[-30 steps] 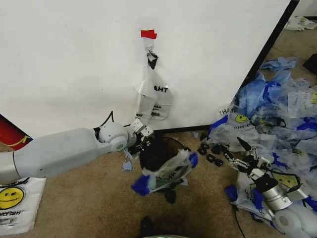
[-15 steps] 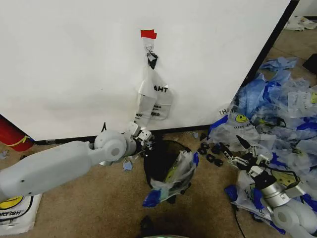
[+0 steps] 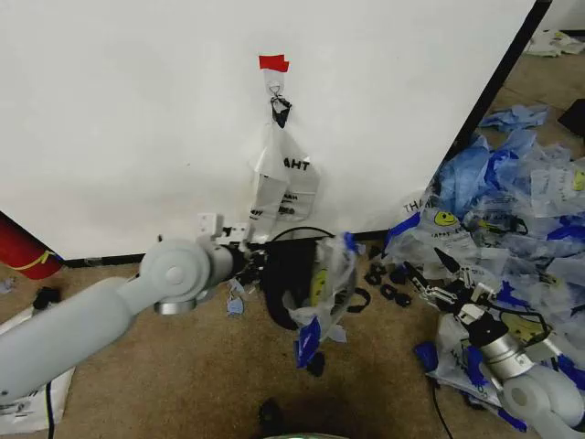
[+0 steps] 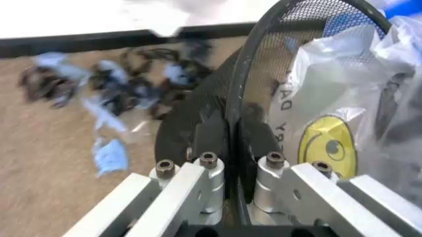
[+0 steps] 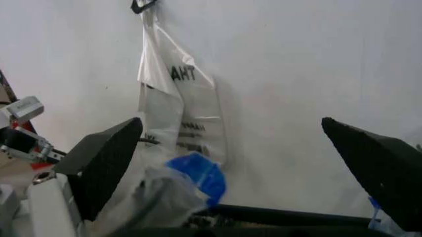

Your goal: Pick up the garbage bag from the wall and place it over the trash bin.

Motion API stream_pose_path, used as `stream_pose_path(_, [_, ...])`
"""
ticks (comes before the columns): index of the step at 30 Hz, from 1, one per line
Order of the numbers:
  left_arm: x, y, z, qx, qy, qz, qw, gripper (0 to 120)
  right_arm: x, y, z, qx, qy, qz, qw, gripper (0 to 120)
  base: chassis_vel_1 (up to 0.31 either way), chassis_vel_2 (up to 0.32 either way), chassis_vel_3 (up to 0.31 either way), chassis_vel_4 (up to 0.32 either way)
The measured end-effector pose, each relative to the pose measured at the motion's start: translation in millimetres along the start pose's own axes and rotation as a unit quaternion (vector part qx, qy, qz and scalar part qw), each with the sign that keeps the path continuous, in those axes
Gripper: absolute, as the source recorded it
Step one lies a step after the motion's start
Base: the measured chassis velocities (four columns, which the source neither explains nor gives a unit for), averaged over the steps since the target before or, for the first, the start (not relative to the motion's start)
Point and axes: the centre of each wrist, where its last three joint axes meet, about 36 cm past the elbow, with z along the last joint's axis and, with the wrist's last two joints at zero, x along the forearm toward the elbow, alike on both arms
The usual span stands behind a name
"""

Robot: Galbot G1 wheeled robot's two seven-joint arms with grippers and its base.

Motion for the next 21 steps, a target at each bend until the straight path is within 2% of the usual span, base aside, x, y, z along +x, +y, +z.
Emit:
stream_pose_path(2, [13.2,13.6,2.3,0.038,-0.015,-0.022,0.9989,3,-1.7,0.2,0.5,-0.001,0.001,-0.002,1.000,100,0.000,0.000,0.000,0.000])
stream_pose_path(4, [14.9,15.1,3.1,0.045,-0.015,-0.025,0.9986,3,-2.1,0.3,0.4,-0.001,0.001,-0.003,1.000,100,0.000,0.000,0.000,0.000])
stream_pose_path(10, [31.0,29.4,23.8,0.106,-0.013,-0.050,0.9930,3,-5.7,1.8,0.2,-0.003,0.005,-0.008,1.000,100,0.000,0.000,0.000,0.000])
stream_pose_path(15, [35.9,26.9,36.5,0.122,-0.003,-0.061,0.9906,3,-6.9,2.4,-2.4,-0.001,0.006,-0.011,1.000,100,0.000,0.000,0.000,0.000])
stream_pose_path(21, [39.1,18.2,51.8,0.147,0.014,-0.101,0.9838,3,-5.2,3.9,-3.6,0.000,0.009,-0.013,1.000,100,0.000,0.000,0.000,0.000])
